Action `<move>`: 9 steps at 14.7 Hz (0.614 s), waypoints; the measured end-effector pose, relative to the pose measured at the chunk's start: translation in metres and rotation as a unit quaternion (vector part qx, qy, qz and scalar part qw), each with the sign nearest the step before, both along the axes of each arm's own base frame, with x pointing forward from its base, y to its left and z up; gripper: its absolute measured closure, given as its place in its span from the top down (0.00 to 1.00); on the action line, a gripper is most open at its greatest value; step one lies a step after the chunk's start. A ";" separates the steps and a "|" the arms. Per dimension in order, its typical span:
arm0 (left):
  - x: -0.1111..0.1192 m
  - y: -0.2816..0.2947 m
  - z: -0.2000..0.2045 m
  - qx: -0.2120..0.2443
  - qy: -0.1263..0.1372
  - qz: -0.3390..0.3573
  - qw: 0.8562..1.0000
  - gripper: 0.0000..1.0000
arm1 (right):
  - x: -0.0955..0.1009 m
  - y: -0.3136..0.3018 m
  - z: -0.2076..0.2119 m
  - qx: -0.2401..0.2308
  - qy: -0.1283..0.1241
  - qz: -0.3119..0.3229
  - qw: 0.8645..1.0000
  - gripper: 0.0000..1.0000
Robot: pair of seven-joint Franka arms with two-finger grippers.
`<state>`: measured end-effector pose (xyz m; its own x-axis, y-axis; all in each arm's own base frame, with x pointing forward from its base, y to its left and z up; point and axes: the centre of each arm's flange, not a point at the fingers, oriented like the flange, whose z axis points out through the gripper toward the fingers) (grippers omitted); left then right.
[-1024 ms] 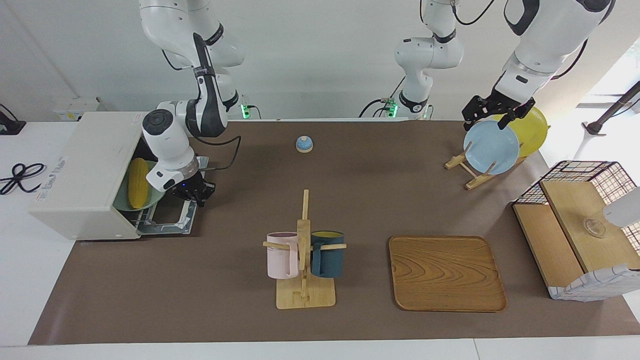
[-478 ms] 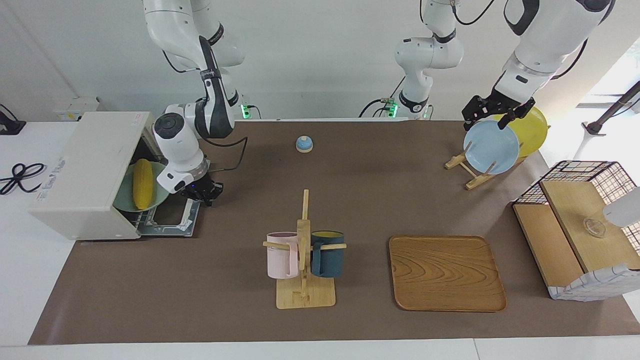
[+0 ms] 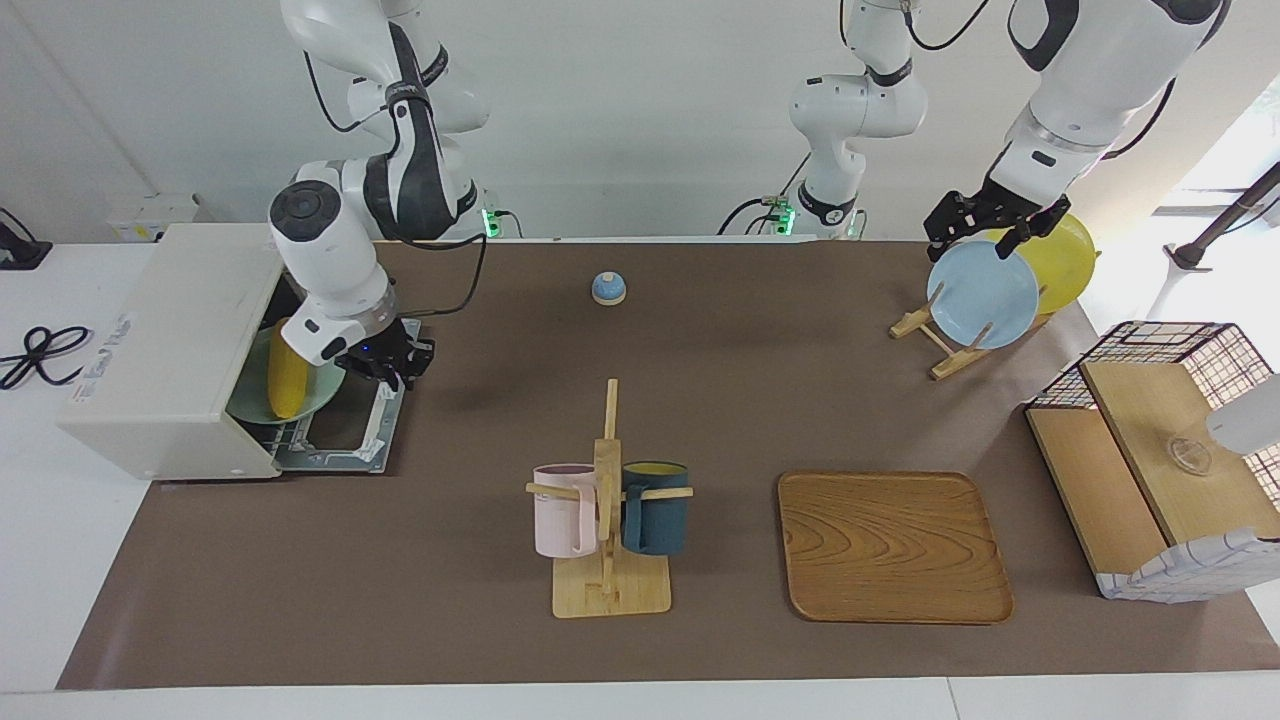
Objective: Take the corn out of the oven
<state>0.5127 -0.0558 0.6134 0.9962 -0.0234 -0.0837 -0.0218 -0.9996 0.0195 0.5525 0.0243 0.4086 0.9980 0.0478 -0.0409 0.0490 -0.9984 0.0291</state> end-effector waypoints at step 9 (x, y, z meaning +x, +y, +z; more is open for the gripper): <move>0.000 0.000 0.000 0.000 0.000 0.000 1.000 1.00 | -0.023 -0.068 -0.024 -0.004 0.022 -0.030 0.999 0.67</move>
